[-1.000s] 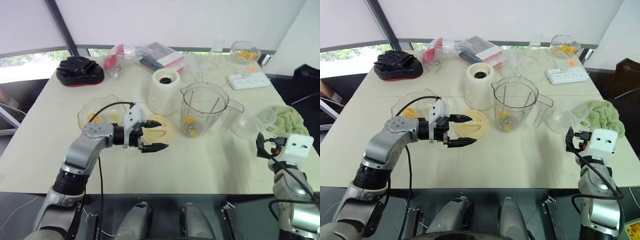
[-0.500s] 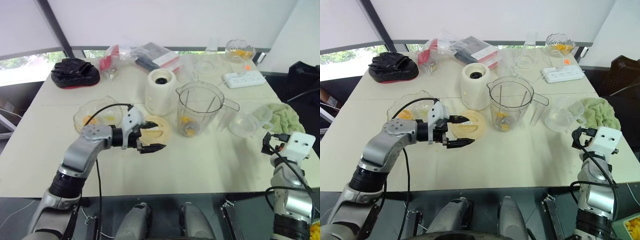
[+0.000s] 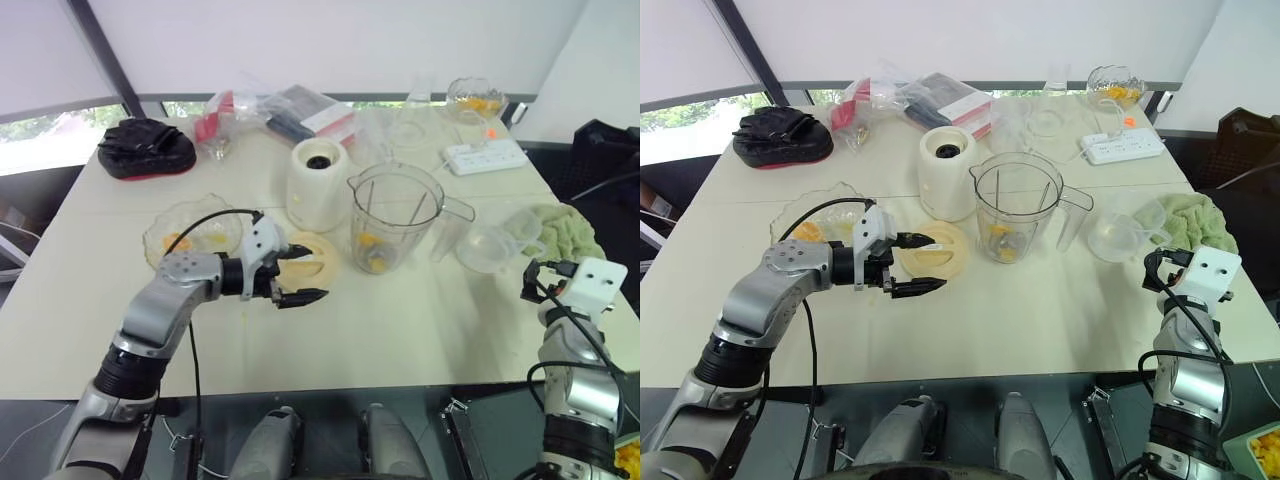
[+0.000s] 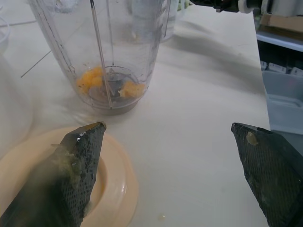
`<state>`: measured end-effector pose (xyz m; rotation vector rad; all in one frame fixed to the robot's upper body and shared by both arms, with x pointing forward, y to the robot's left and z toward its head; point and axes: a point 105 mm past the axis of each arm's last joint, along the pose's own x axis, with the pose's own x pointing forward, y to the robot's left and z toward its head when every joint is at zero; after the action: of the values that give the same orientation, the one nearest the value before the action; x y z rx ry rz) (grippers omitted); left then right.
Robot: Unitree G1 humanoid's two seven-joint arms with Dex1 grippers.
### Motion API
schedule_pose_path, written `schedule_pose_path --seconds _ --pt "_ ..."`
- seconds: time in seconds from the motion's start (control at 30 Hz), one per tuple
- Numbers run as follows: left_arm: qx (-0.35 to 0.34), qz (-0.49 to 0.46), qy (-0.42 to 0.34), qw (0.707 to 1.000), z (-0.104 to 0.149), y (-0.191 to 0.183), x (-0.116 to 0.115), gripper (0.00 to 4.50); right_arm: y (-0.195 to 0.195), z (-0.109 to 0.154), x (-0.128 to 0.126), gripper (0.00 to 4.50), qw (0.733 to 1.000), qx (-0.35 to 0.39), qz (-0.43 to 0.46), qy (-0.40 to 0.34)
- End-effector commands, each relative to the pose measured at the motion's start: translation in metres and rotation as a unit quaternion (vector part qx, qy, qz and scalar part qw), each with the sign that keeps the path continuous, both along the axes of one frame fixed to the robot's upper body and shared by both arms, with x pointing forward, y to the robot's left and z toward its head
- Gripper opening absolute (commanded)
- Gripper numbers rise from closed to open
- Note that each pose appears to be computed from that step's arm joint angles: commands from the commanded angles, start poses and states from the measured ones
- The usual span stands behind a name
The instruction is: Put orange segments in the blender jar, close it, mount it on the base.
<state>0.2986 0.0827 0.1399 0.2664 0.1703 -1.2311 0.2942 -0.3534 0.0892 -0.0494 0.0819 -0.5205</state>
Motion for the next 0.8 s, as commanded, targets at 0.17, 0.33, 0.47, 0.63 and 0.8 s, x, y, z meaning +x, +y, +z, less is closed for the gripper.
schedule_pose_path --seconds 0.17,0.33,0.47,0.63,0.8 --pt "-0.005 -0.009 -0.022 1.0 0.008 -0.002 -0.003 4.45 0.011 0.01 -0.001 4.5 0.999 -0.001 0.027 -0.017" --pt "-0.002 -0.008 -0.025 1.0 0.008 -0.002 -0.002 4.45 0.015 0.014 0.006 4.5 0.999 0.0 0.031 -0.024" --pt "0.0 -0.006 -0.026 1.0 0.008 0.001 -0.003 4.45 0.014 0.016 0.011 4.5 0.999 -0.002 0.033 -0.026" --pt "0.003 0.0 -0.026 1.0 0.008 0.004 -0.004 4.45 0.008 0.018 0.016 4.5 0.999 -0.004 0.022 -0.031" --pt "0.004 0.002 -0.024 1.0 0.007 0.004 -0.006 4.45 0.005 0.019 0.022 4.5 0.999 -0.007 0.017 -0.034"
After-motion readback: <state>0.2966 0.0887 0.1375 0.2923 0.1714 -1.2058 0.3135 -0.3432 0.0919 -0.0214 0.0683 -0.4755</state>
